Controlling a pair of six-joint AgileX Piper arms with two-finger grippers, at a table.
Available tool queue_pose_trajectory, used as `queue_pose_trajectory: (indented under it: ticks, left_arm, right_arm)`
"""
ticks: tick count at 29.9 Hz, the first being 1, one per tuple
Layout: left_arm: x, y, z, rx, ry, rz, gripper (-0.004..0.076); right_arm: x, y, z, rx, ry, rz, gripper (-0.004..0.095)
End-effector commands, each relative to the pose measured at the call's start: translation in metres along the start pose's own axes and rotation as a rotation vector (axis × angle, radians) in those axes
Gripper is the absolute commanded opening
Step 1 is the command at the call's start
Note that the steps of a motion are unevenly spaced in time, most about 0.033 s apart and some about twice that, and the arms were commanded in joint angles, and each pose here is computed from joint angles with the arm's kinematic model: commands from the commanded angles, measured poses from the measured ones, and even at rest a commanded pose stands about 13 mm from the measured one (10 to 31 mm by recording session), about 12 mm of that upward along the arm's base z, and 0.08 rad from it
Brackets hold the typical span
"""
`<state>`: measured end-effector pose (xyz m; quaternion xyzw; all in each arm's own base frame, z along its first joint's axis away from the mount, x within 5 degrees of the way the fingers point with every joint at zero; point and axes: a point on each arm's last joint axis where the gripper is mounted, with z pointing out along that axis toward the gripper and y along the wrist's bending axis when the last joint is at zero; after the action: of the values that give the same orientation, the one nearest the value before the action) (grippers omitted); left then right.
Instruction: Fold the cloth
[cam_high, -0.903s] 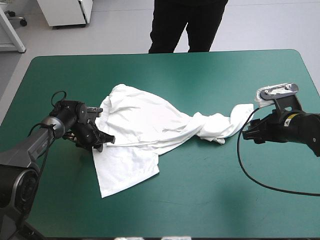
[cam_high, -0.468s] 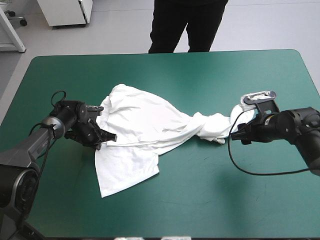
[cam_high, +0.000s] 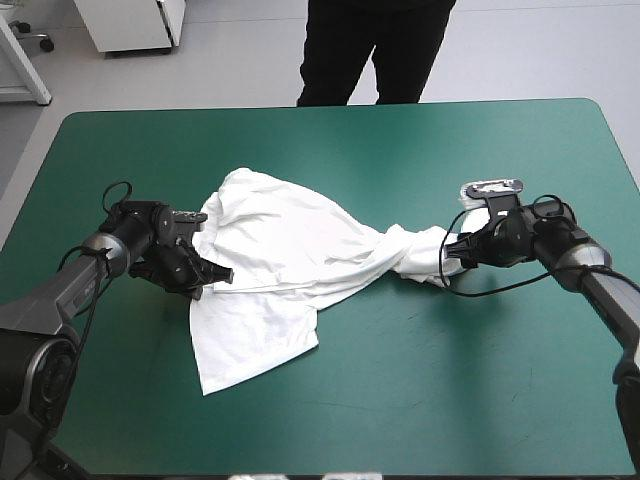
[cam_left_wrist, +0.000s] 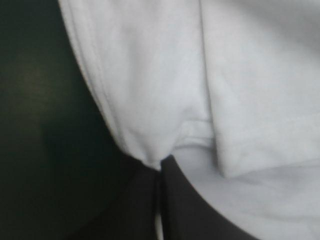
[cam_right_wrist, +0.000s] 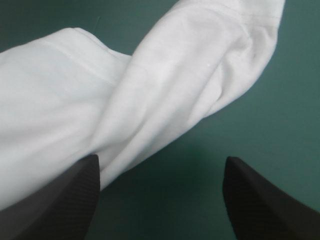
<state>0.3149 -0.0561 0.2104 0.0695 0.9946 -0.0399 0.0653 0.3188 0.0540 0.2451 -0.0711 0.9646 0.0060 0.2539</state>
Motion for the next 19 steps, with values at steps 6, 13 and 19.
queue_pose_trajectory:
  ticks: [6, 13, 19]
  left_arm:
    - [-0.001, -0.001, -0.009, 0.005, -0.018, 0.002, -0.0009]
    - [0.001, -0.001, -0.009, 0.004, -0.004, 0.002, -0.0009]
    - [0.001, -0.001, -0.009, 0.001, 0.0, 0.005, -0.0009]
  right_arm:
    - [-0.025, 0.001, 0.029, 0.014, -0.032, 0.002, 0.0604]
    - [-0.015, 0.003, 0.071, 0.011, 0.113, 0.027, 0.03]
    - [-0.002, 0.007, 0.096, -0.017, 0.227, 0.071, 0.0]
